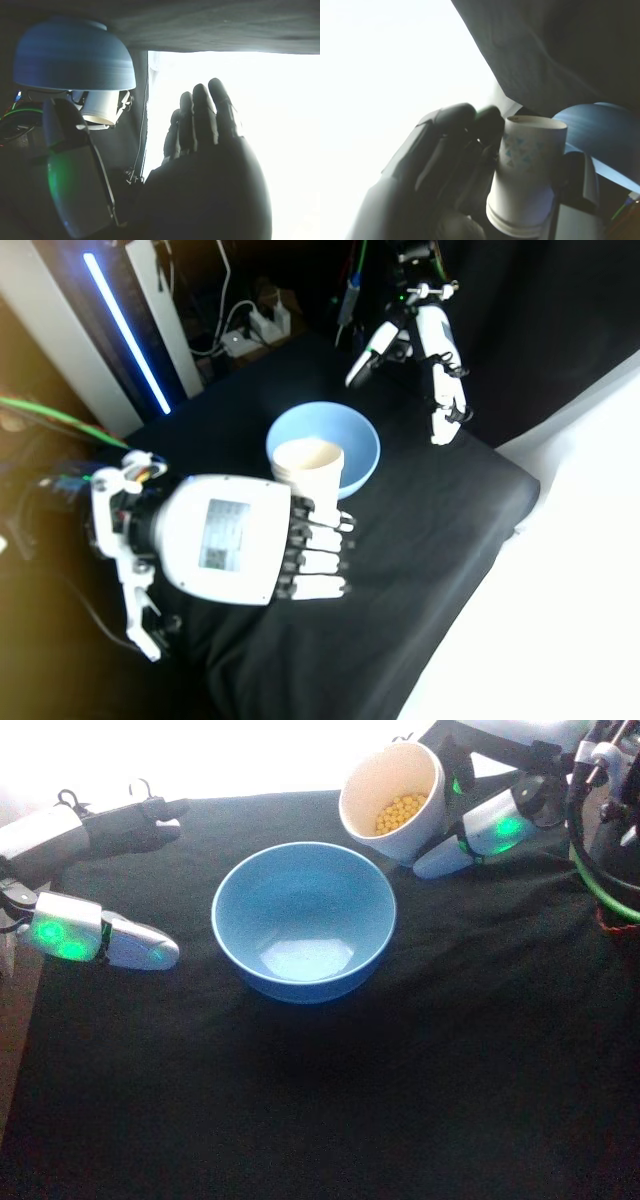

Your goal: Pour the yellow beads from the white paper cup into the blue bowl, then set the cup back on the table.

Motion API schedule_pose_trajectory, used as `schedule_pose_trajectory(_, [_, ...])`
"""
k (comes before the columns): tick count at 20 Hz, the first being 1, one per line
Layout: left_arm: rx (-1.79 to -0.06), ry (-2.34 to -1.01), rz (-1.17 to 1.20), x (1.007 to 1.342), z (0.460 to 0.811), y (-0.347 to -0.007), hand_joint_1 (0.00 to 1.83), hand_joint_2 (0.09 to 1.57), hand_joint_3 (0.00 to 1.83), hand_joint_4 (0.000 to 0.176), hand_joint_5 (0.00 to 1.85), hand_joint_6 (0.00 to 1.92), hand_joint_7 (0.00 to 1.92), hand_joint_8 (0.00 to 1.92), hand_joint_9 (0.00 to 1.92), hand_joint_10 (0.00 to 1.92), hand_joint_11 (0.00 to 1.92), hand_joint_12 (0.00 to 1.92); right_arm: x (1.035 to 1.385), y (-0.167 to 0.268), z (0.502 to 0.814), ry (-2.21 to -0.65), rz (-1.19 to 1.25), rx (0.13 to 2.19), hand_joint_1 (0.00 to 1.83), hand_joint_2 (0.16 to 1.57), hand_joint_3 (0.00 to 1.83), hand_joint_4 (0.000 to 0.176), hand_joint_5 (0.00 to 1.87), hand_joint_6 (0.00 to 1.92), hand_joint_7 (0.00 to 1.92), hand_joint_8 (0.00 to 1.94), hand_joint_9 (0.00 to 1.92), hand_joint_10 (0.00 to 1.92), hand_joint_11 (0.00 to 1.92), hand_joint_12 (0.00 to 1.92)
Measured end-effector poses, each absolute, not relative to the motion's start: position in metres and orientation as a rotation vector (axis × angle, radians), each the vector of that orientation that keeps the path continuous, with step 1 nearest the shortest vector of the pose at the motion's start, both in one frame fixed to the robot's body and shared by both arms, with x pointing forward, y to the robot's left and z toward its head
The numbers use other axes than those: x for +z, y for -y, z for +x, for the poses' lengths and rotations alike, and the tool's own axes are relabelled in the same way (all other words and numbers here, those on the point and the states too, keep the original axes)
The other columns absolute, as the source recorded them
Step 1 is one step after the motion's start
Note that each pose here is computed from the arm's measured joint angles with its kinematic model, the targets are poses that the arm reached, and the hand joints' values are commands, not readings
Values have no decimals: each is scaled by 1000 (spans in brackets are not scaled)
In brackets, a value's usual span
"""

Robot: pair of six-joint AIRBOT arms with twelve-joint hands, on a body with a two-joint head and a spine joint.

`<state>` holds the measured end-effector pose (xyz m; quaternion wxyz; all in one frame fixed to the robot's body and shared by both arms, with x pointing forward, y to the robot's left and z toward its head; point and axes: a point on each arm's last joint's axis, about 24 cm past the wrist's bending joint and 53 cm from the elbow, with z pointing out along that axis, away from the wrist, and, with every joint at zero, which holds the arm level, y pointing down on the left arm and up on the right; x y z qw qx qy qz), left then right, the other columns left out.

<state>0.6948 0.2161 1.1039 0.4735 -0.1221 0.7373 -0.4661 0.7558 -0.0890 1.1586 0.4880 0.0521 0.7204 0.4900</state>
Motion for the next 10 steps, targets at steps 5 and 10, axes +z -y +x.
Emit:
schedule_pose_trajectory(5, [-1146,-1798,-286,1108,696,-213,870,771,0,40,109,5,273,8,263,8,26,540,1165,79,755,-1753,49,1162,1202,1036,1,0,1162,652,1054,1841,1245,1918,1389,1921])
schedule_pose_trajectory(10, [-1148,-1803,-285,1106,696,-212,855,776,0,49,117,2,290,3,278,3,2,605,1163,67,754,-1778,-26,1110,1189,1068,0,0,1084,779,946,1366,983,1730,1049,1921])
